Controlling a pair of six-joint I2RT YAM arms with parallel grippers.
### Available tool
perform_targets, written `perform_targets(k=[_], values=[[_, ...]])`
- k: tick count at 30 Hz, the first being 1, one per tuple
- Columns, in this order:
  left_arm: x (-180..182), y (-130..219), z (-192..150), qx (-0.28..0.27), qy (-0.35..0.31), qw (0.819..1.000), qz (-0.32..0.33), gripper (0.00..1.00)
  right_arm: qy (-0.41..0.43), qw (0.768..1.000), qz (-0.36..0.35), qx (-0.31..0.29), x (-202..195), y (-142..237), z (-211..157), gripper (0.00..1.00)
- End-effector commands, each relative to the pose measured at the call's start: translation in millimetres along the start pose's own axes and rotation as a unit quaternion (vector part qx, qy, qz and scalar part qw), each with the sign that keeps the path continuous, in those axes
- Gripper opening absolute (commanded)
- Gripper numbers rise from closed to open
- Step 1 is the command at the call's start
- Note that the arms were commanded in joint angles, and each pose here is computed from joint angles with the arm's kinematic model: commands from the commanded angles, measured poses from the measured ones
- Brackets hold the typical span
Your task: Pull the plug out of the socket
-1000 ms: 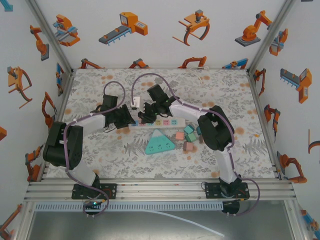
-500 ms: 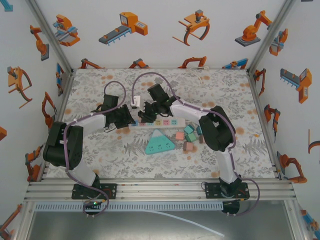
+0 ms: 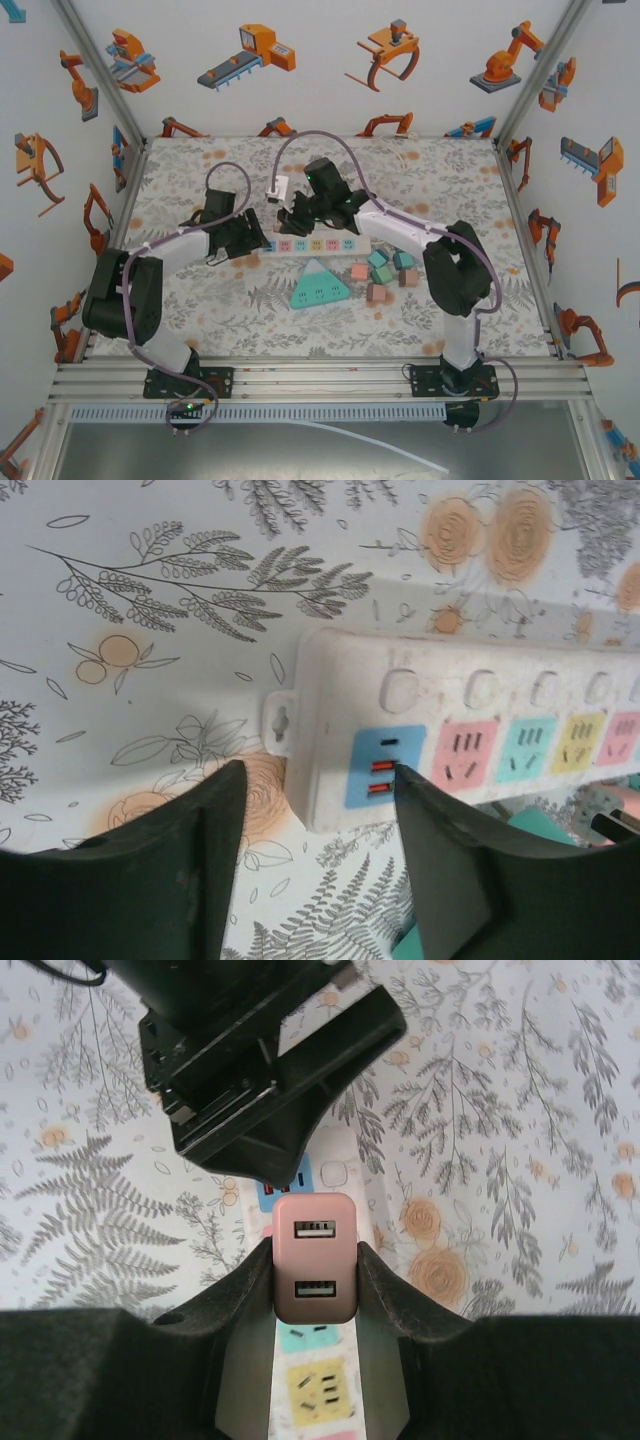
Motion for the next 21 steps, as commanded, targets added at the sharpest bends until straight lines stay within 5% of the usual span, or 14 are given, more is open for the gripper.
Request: perform_targets(k=[1, 6, 11, 21], values=[[-23.4, 25.0, 3.5, -0.022, -0.041, 0.997, -0.061, 0.66, -0.104, 0.989, -0.096, -0.046, -16.2, 38.0, 30.6, 0.08], [-61.5, 56.4, 1.7, -0.055, -0.103, 0.981, -0.152, 0.75, -0.296, 0.937, -0.171, -0.074, -26.0, 91.7, 12.7, 0.05], [-107.2, 89.9, -19.7, -0.065, -0.196, 0.946, -0.251, 0.77, -0.431, 0.868, -0.217, -0.117, -13.9, 150.9, -36.3, 0.05], [-167.7, 136.8, -86.6, -0.049, -0.322, 0.869, -0.372, 0.80, -0.534, 0.755, -0.372, -0.080, 72.0, 242.4, -133.0, 0.09]])
Point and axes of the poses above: each hand's point on the last joint's axis, 136 mm out from that joint toward the fingers, its own y axis back along the fingers, its own x axis along the line the jaws close on, z = x × y, the point moved 7 cm from there along y, back along the fingers, and after that the axes turned 4 degrees about y, right-handed, at the moved point
